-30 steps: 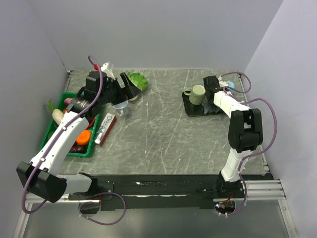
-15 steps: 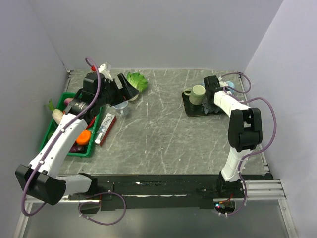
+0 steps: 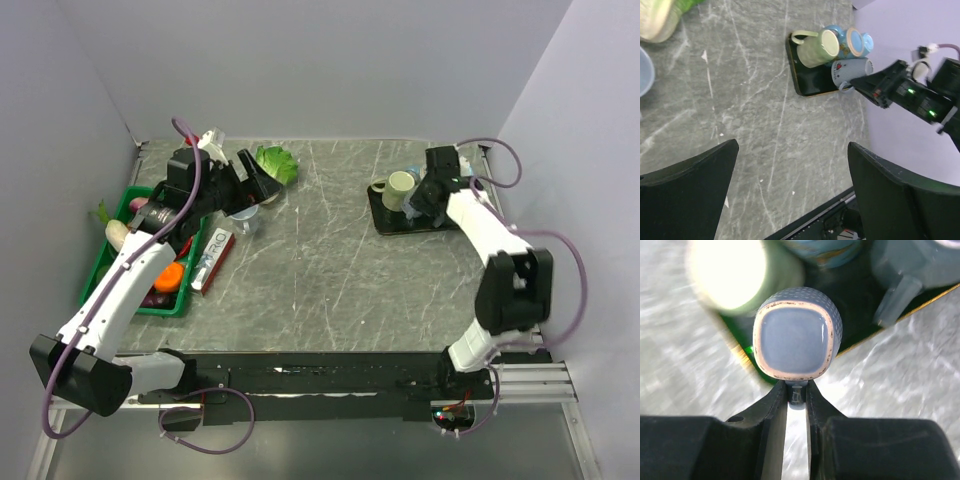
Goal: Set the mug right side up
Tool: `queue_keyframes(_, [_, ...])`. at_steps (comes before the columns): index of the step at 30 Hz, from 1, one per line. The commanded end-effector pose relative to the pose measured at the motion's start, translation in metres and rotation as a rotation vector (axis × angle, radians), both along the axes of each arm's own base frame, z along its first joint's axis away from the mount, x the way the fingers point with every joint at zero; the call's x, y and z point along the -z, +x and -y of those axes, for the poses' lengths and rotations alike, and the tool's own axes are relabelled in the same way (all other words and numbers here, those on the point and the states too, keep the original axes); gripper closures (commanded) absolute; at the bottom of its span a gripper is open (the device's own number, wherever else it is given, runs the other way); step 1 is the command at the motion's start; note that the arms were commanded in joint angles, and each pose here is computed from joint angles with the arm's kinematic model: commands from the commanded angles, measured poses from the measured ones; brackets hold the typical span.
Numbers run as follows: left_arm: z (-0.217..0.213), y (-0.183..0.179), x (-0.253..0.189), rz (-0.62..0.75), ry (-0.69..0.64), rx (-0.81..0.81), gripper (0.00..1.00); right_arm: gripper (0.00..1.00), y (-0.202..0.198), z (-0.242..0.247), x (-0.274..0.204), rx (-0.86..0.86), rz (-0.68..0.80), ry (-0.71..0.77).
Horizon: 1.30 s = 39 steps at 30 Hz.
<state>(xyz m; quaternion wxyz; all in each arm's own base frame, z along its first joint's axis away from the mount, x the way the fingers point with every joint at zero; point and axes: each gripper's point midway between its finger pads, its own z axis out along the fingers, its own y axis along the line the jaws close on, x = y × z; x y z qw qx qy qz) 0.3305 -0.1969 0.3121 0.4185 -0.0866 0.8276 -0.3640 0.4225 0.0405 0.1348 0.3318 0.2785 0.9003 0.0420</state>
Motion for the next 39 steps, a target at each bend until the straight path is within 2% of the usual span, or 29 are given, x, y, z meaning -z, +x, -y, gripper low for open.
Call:
queue_keyframes(1, [0.012, -0.004, -0.023, 0.047, -0.092, 0.053, 0.04, 1.0, -0.012, -0.023, -0.101, -0.076, 0.286, 0.15])
queue_keyframes(5, [0.027, -0.01, -0.035, 0.06, -0.173, 0.13, 0.04, 1.0, -0.032, -0.055, -0.16, -0.225, 0.483, 0.3])
queue_keyframes(6, [0.034, -0.015, -0.039, 0.064, -0.2, 0.182, 0.04, 1.0, -0.046, -0.07, -0.184, -0.3, 0.537, 0.369])
queue_keyframes(8, [0.045, -0.021, -0.054, 0.104, -0.273, 0.251, 0.04, 1.0, -0.059, -0.084, -0.202, -0.379, 0.604, 0.422])
queue_keyframes(10, [0.056, -0.036, -0.058, 0.107, -0.336, 0.356, 0.03, 1.0, -0.08, -0.1, -0.241, -0.464, 0.732, 0.49])
queue_keyframes(11, [0.061, -0.038, -0.075, 0.168, -0.384, 0.388, 0.03, 1.0, -0.087, -0.105, -0.244, -0.486, 0.755, 0.512])
queue_keyframes(12, [0.065, -0.044, -0.08, 0.182, -0.403, 0.419, 0.02, 1.0, -0.099, -0.112, -0.268, -0.518, 0.833, 0.552])
queue_keyframes(15, [0.082, -0.066, -0.096, 0.256, -0.425, 0.522, 0.03, 1.0, -0.126, -0.132, -0.297, -0.601, 0.915, 0.655])
queue_keyframes(20, [0.098, -0.082, -0.112, 0.327, -0.41, 0.588, 0.02, 1.0, -0.161, -0.165, -0.329, -0.732, 0.983, 0.807])
queue_keyframes(29, [0.091, -0.103, -0.149, 0.478, -0.585, 0.558, 0.01, 1.0, -0.19, -0.205, -0.354, -0.844, 1.001, 1.003])
queue_keyframes(34, [0.091, -0.112, -0.156, 0.508, -0.6, 0.558, 0.1, 1.0, -0.195, -0.216, -0.358, -0.849, 0.994, 1.059])
queue_keyframes(39, [0.089, -0.114, -0.159, 0.521, -0.604, 0.539, 0.27, 1.0, -0.196, -0.228, -0.356, -0.855, 0.98, 1.067])
